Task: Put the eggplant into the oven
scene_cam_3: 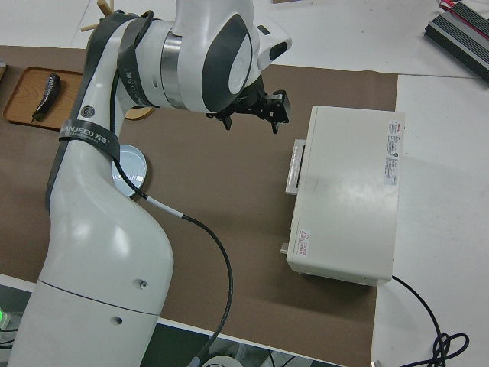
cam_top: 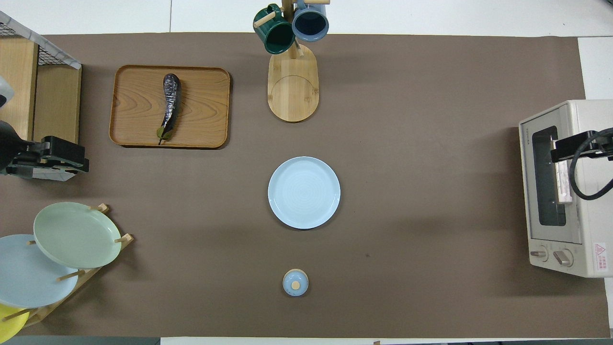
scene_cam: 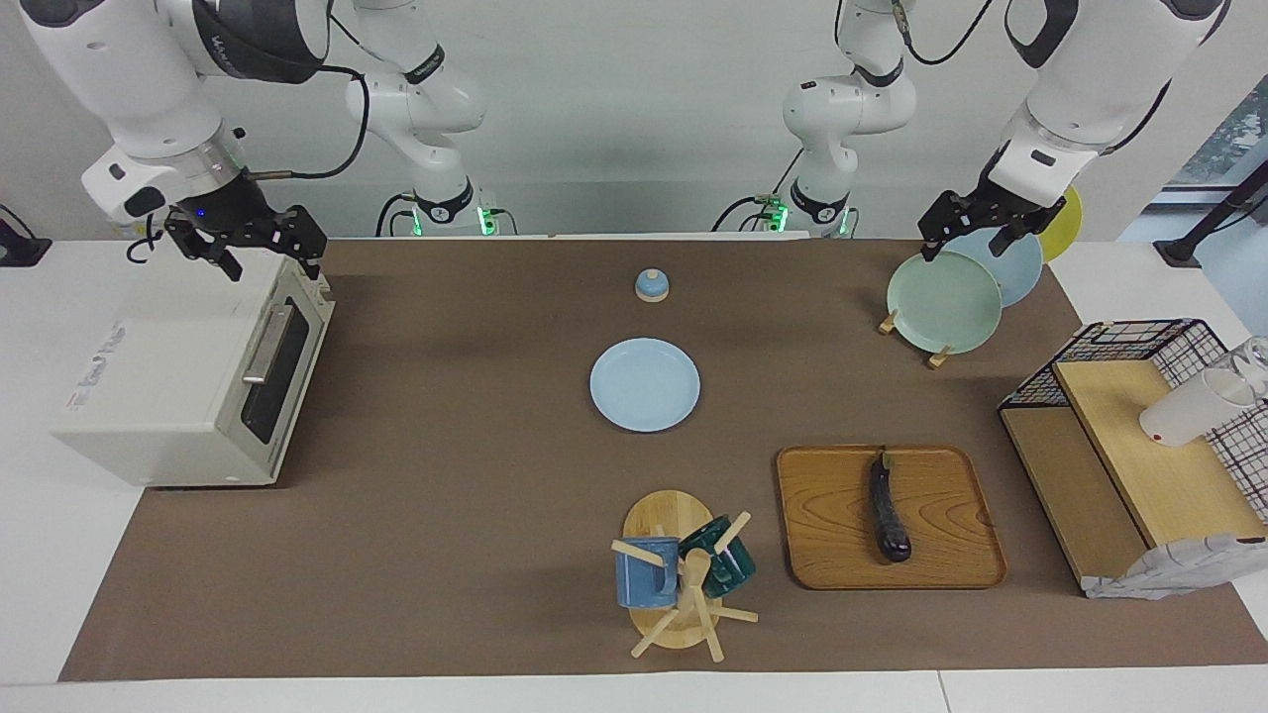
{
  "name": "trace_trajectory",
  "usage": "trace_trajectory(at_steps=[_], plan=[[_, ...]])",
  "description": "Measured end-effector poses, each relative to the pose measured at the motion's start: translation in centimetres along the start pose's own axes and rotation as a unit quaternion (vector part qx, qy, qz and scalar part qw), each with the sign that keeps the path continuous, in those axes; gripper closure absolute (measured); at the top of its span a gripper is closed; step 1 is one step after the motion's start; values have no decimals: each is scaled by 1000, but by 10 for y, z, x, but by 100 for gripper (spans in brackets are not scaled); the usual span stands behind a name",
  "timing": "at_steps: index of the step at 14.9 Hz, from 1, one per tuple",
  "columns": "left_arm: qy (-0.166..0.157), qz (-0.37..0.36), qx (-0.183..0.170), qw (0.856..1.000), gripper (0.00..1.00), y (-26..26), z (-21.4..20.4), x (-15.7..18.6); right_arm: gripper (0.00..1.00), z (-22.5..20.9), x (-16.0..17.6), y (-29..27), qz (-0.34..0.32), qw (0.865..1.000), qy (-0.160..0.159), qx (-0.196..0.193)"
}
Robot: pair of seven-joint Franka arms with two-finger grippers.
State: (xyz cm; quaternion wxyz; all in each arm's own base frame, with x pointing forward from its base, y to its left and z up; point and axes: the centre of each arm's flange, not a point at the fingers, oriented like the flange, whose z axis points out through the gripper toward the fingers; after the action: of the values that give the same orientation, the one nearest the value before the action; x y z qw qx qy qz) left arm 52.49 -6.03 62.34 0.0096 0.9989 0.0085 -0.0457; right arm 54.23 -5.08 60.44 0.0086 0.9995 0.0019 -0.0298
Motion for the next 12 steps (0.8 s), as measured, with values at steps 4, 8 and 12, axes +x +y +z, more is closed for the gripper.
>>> trace_trajectory(at_steps=[4, 8, 12], plan=[[1, 1, 0, 1000, 0, 1, 0, 0, 0, 0, 0, 0, 0, 1000, 0, 0], [9, 2, -1, 1000, 0, 3, -4, 0, 0, 0, 0, 0, 0, 1000, 0, -1], [25, 8, -3, 1000, 0, 4, -6, 4, 0, -1, 0, 1, 0, 1000, 1, -3]])
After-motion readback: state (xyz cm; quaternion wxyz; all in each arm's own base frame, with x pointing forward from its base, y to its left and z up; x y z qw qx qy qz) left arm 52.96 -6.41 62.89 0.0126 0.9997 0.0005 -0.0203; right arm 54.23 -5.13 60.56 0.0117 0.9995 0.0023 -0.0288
